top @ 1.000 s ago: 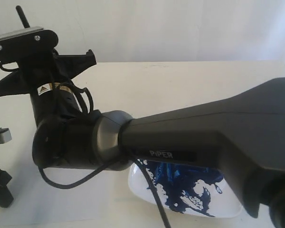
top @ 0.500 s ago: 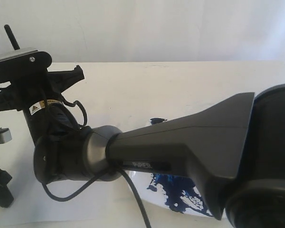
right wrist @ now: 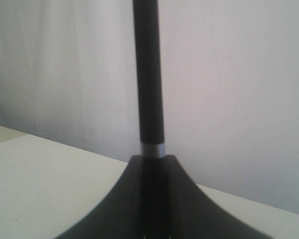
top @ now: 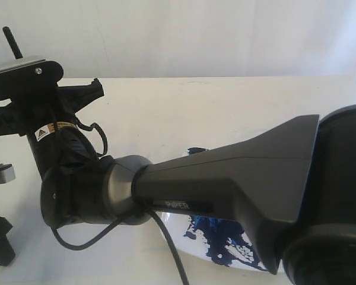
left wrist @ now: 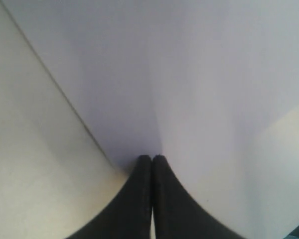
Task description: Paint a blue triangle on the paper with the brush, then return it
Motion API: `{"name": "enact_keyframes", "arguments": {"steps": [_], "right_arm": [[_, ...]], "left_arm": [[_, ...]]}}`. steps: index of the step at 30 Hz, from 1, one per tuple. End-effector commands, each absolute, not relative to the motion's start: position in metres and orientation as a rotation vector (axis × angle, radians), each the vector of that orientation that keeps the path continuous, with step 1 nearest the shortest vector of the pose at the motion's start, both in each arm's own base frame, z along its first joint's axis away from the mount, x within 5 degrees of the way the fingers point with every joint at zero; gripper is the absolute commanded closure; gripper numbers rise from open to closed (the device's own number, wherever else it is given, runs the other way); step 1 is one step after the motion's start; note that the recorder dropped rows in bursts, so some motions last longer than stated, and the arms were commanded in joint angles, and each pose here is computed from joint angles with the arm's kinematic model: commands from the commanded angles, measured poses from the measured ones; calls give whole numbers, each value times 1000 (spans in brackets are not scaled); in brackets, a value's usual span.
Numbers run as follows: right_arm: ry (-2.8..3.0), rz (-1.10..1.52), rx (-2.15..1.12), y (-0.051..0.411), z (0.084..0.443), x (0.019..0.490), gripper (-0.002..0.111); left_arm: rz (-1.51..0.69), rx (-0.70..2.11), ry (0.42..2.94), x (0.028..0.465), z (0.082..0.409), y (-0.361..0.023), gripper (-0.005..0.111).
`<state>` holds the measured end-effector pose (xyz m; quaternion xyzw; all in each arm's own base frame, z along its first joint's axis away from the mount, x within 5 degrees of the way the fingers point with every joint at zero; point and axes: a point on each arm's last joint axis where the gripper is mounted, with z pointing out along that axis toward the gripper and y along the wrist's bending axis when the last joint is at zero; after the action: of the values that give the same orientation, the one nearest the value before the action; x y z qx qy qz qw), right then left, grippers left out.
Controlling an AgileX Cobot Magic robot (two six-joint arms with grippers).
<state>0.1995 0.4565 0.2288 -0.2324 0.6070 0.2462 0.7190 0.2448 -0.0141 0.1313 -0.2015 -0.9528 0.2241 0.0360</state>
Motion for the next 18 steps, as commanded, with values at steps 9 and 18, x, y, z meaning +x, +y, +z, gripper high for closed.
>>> {"name": "enact_keyframes", "arguments": {"steps": [9,18], "right_arm": [[1340,518,-497,455,231,201,108],[1350,501,-494,453,224,208,108]], "left_arm": [[610,-566,-2868,237,129,-9,107],[609,-566,-2870,238,129,-9,107]]}}
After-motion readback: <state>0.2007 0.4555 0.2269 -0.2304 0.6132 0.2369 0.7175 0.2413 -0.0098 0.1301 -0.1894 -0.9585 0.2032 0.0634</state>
